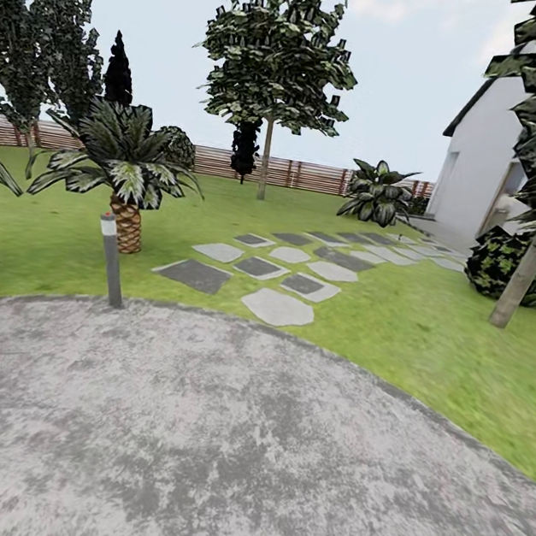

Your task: In the garden, pick up the pesticide atomizer on the floor and spray pesticide onto both trees until each tree trunk is fully covered.

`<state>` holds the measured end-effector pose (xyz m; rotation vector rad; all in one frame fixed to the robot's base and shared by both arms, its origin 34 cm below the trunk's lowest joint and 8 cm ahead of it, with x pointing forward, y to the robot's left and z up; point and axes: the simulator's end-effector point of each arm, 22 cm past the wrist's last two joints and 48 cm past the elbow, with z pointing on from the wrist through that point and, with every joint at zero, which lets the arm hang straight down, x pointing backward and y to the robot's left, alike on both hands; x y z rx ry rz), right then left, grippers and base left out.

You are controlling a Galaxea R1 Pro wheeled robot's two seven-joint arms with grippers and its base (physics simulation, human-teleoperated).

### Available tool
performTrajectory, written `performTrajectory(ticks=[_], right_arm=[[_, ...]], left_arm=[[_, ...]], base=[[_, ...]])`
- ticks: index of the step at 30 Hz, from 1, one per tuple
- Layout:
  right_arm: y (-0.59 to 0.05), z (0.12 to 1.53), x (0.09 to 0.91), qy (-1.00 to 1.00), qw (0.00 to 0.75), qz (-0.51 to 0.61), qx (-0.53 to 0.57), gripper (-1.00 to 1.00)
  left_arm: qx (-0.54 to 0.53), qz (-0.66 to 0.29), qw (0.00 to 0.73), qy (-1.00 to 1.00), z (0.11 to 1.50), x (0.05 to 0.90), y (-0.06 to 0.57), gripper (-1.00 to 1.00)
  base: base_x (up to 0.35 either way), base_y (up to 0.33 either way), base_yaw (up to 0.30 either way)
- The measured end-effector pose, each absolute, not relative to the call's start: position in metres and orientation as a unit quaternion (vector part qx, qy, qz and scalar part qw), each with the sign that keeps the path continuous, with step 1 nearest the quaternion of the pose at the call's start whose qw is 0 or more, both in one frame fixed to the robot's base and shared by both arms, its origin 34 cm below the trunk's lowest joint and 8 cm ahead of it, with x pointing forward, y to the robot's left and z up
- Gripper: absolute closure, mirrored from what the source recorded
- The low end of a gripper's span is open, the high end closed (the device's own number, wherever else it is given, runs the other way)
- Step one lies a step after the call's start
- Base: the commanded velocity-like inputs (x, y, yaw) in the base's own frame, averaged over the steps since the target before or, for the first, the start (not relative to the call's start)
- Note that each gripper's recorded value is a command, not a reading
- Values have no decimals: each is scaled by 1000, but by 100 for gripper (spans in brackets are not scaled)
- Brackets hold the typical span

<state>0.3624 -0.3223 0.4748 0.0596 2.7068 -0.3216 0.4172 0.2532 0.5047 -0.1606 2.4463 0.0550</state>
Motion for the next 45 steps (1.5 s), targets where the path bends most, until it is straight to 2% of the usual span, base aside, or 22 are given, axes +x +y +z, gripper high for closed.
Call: performTrajectory(ticks=[45], right_arm=[[-323,475,362,972,205,-116,21,-100]], left_arm=[[-58,38,341,937,506,418,279,-100]], base=[[350,118,0]])
